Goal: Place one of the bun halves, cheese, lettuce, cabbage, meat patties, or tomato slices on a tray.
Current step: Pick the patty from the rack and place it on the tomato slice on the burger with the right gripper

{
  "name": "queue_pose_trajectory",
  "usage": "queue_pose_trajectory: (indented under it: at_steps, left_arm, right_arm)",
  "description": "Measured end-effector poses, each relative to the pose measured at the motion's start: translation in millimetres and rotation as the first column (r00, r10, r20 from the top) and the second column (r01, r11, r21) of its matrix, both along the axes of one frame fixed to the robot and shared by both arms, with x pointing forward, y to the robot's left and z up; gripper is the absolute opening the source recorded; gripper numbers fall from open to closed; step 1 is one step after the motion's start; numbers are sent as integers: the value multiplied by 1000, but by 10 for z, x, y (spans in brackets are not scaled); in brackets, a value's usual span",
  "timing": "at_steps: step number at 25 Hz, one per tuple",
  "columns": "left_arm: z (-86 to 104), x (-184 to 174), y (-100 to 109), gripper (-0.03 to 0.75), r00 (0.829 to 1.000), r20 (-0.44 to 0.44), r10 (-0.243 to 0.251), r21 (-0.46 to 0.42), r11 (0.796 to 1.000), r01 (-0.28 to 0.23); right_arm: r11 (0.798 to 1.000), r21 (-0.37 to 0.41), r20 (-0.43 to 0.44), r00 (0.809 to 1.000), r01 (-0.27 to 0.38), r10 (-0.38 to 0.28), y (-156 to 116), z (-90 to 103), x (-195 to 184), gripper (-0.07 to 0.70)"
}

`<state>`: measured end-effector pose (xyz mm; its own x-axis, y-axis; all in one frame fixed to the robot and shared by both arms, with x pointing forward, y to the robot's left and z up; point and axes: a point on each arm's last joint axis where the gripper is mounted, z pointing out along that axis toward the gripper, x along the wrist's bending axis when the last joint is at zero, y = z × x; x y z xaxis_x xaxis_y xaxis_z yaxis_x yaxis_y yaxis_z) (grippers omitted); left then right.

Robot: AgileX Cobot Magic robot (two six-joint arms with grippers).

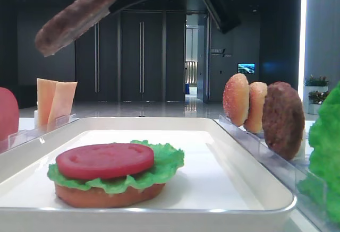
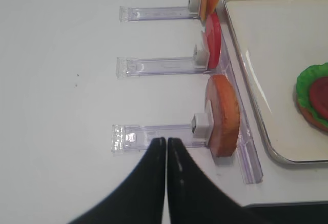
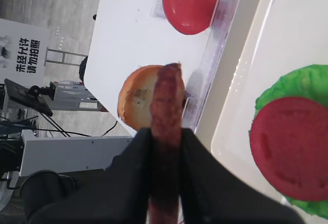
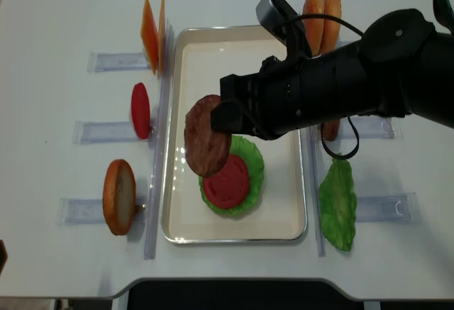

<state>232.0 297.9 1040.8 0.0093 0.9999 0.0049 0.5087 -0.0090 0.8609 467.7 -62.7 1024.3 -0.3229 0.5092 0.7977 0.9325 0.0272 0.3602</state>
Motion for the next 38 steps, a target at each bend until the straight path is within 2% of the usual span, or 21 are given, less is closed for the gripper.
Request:
queue_pose_trajectory:
  at_steps: [4,9,19,23,34,38]
  left_arm:
    - [0,0,0,-1,1000,0,0,0,1000,0]
    - [0,0,0,-1,1000,0,0,0,1000,0]
    - [0,0,0,-1,1000,0,1,-2,1000,-1]
    - [0,0,0,-1,1000,0,2,-3,1000,-2]
    - [0,0,0,-1,1000,0,2,-3,1000,-2]
    - [0,0,0,-1,1000,0,2,-3,1000,-2]
  right_arm:
    - [1000,30,26,1000,9,-10,-36,-111,-42,109]
    - [998,-24,31,997,65,-64,-115,-287,-56,109]
    - [993,-88,-63,995,78,-84,-69,-665,15,109]
    - [993,-95,-72,994,75,-82,-60,-721,26,109]
    - [995,-62,-80,993,84,-89,-63,-709,49,109]
    - [995,-70,-111,990,77,-84,-46,-804,55,109]
